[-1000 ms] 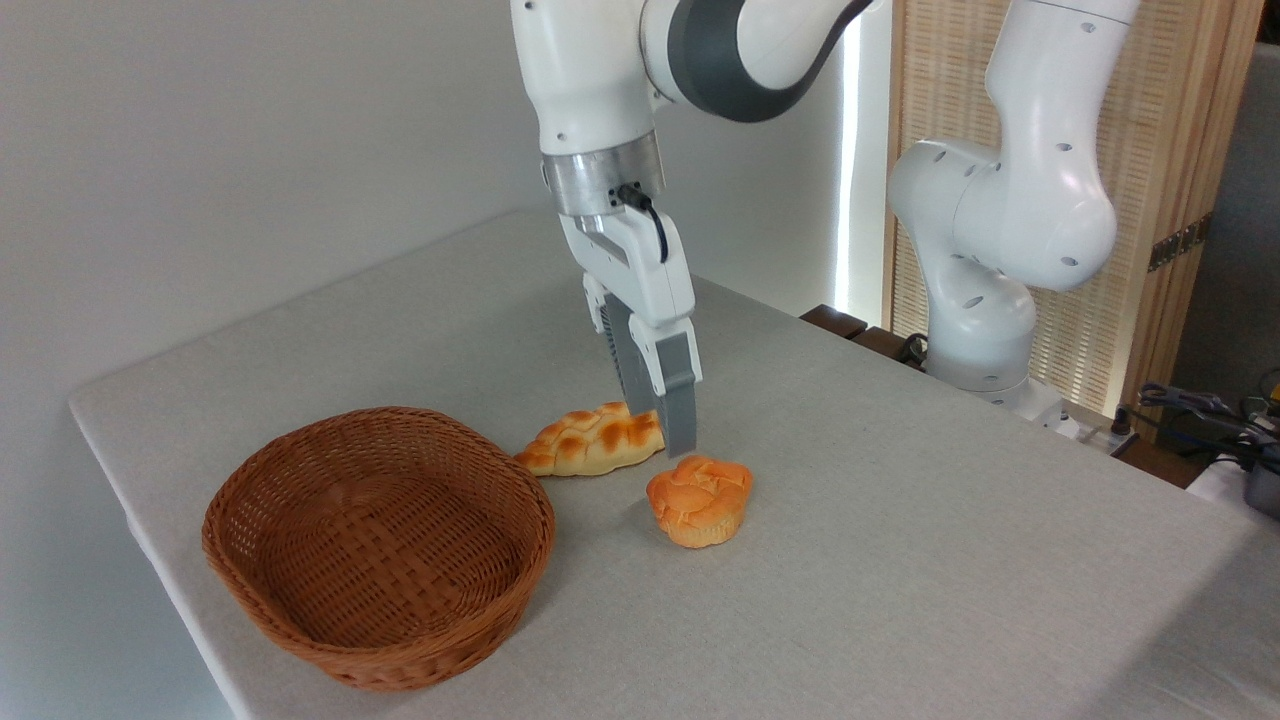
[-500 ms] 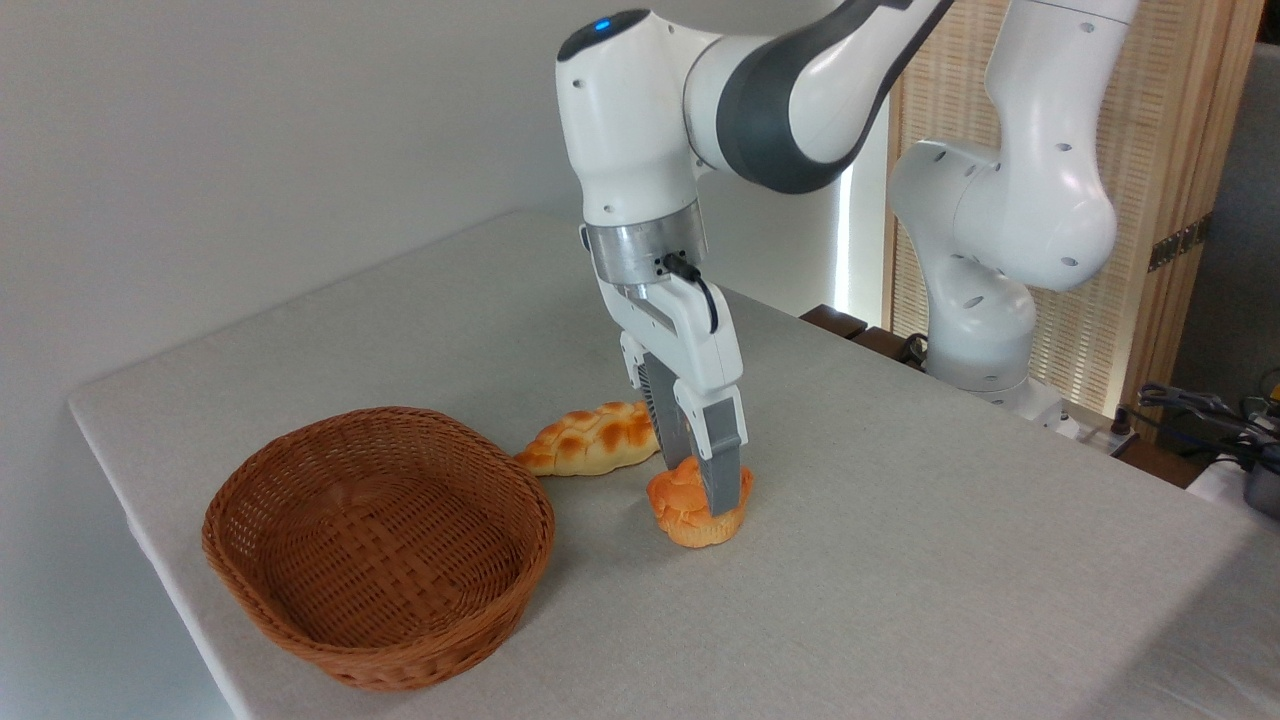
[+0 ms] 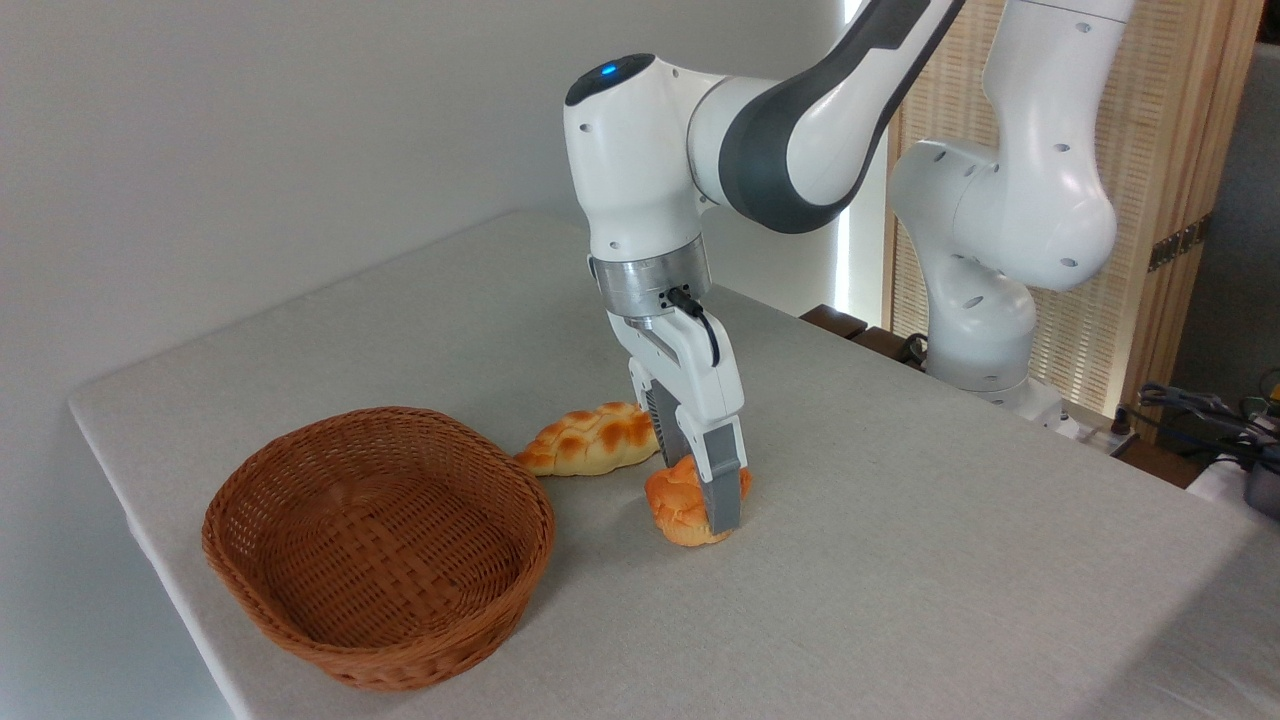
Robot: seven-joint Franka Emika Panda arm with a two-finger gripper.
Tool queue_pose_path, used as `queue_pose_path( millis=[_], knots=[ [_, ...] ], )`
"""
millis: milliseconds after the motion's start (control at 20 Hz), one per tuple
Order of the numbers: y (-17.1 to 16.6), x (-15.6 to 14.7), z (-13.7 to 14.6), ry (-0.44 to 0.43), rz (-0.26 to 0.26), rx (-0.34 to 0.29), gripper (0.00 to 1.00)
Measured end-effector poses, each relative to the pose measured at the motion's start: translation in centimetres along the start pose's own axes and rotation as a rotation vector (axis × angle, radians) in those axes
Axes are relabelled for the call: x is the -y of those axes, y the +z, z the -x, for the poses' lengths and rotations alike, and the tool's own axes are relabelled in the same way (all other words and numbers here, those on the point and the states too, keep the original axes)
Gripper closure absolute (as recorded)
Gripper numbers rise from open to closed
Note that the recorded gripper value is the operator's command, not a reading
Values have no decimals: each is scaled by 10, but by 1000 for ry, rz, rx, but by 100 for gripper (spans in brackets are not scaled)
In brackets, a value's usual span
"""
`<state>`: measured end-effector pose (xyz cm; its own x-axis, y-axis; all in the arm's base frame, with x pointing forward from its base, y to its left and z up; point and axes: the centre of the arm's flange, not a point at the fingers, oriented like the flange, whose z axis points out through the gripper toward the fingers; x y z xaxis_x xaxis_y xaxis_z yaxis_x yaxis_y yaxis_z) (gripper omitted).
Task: Put bread into the basket
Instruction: 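Lower the gripper around the orange bun and close on it, then lift the bun and carry it over the wicker basket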
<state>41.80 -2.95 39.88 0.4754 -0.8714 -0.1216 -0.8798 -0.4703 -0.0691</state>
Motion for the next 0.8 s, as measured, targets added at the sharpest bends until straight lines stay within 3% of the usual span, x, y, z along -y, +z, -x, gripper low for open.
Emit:
queue_pose_path(
  millis=[600, 800],
  knots=[
    [-1, 4, 4, -13, -1, -6, 73],
    [-19, 9, 3, -15, 4, 5, 70]
  ],
)
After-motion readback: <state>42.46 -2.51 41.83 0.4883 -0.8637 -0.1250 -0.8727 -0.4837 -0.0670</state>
